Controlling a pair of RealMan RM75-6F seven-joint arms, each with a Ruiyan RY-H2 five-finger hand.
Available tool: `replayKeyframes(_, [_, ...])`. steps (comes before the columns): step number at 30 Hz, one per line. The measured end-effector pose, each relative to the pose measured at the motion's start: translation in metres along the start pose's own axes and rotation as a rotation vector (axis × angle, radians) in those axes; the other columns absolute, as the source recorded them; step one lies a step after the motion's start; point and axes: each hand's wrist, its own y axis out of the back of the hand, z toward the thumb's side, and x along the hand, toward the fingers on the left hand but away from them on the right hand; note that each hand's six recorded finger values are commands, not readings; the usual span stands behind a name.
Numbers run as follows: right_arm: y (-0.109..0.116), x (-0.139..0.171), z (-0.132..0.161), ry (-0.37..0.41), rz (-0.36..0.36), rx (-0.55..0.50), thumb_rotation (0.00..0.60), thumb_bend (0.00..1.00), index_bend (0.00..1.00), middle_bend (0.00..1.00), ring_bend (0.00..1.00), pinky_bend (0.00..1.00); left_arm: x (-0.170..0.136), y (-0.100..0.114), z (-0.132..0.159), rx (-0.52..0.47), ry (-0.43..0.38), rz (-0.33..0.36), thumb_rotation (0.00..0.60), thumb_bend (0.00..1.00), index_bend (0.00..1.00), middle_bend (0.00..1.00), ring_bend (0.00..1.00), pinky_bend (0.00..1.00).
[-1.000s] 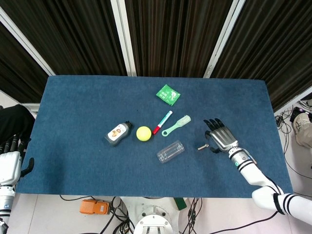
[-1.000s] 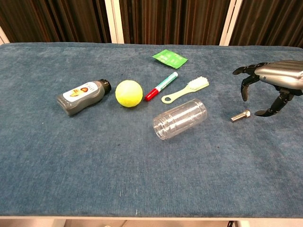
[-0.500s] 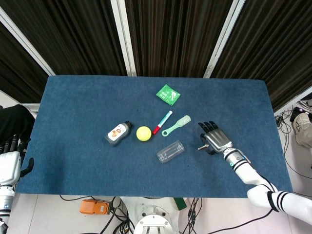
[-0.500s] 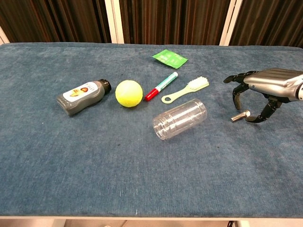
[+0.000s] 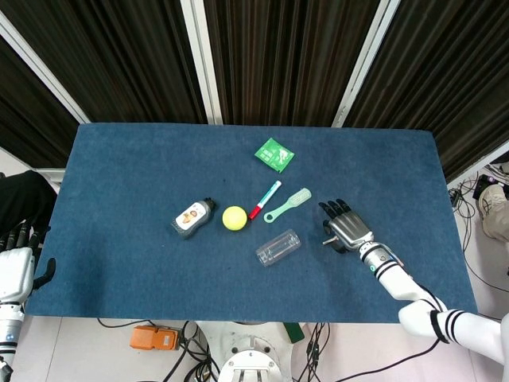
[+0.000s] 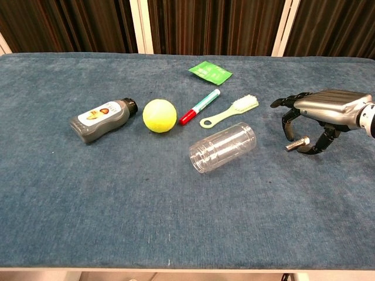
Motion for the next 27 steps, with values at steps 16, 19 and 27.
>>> replayKeyframes(16, [0.001,0.0,0.0,-0.004,-0.026,-0.009,0.6,0.62,0.64,0.07,0.06,0.09,-0.001,-0.001,-0.002,-0.006,0.02,-0.01,0.6,0.42,0.19,0.03,0.06,0.12])
replayKeyframes(19, [0.002,0.0,0.001,-0.002,-0.027,-0.007,0.6,0.65,0.65,0.07,0.07,0.09,-0.001,-0.001,-0.002,-0.004,0.019,-0.011,0.6,0.42,0.19,0.03,0.06,0.12])
replayKeyframes(27, [0.014,-0.001,0.007,0.017,-0.077,-0.041,0.6,0.67,0.69,0.07,0.1,0.12,-0.001,-0.001,-0.002,-0.005,0.02,-0.011,0.6,0.42,0.19,0.03,0.06,0.12])
